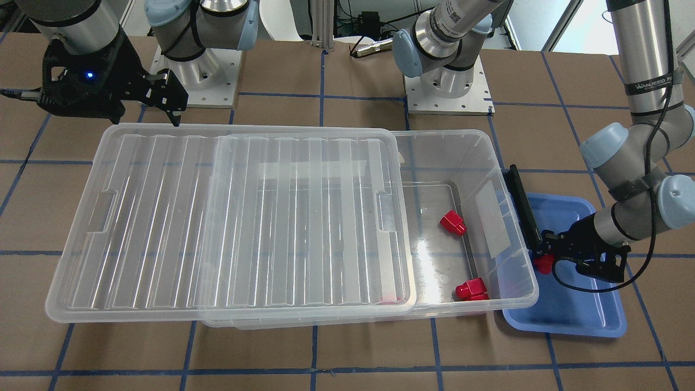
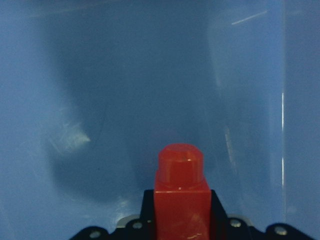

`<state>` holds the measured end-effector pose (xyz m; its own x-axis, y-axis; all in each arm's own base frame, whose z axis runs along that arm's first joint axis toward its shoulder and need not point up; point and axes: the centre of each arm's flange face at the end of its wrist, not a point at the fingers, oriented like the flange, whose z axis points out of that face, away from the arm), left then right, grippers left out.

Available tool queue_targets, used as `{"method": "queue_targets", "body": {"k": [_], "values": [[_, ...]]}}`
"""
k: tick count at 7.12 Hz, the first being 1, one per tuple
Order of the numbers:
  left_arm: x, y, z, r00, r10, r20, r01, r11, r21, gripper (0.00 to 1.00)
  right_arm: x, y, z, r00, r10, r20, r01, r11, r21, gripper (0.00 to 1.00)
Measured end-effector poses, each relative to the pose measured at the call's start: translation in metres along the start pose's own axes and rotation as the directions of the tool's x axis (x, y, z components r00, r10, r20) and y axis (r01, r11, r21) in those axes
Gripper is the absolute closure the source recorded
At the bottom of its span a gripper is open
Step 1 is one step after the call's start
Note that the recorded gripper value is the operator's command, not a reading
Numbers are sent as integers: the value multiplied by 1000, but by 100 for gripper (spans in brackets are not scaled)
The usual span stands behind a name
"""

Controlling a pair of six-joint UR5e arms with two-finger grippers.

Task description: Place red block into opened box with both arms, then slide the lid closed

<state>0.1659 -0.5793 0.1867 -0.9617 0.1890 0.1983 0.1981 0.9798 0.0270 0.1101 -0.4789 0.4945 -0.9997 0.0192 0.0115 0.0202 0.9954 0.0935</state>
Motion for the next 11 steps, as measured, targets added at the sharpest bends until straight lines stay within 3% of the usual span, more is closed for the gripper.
{"method": "queue_targets", "body": {"k": [1, 4, 7, 9, 11], "values": [[-1, -3, -16, 1000, 4, 29, -4, 1000, 11, 100, 0, 0, 0, 1000, -1, 0, 1, 1000, 2, 0], [29, -16, -109, 995, -6, 104, 5, 1000, 8, 100, 0, -1, 1, 1000, 3, 2, -3, 1000, 7, 0], [163, -28, -170, 989, -54, 137, 49, 998, 38, 100, 0, -2, 0, 1000, 4, 1, -4, 1000, 10, 0], [239, -22, -149, 985, -118, 129, 114, 993, 32, 100, 1, -2, 0, 1000, 12, 4, -12, 1000, 11, 0], [267, -13, -113, 983, -136, 127, 132, 990, 39, 100, 1, -2, 0, 1000, 14, 2, -14, 1000, 11, 0]]}}
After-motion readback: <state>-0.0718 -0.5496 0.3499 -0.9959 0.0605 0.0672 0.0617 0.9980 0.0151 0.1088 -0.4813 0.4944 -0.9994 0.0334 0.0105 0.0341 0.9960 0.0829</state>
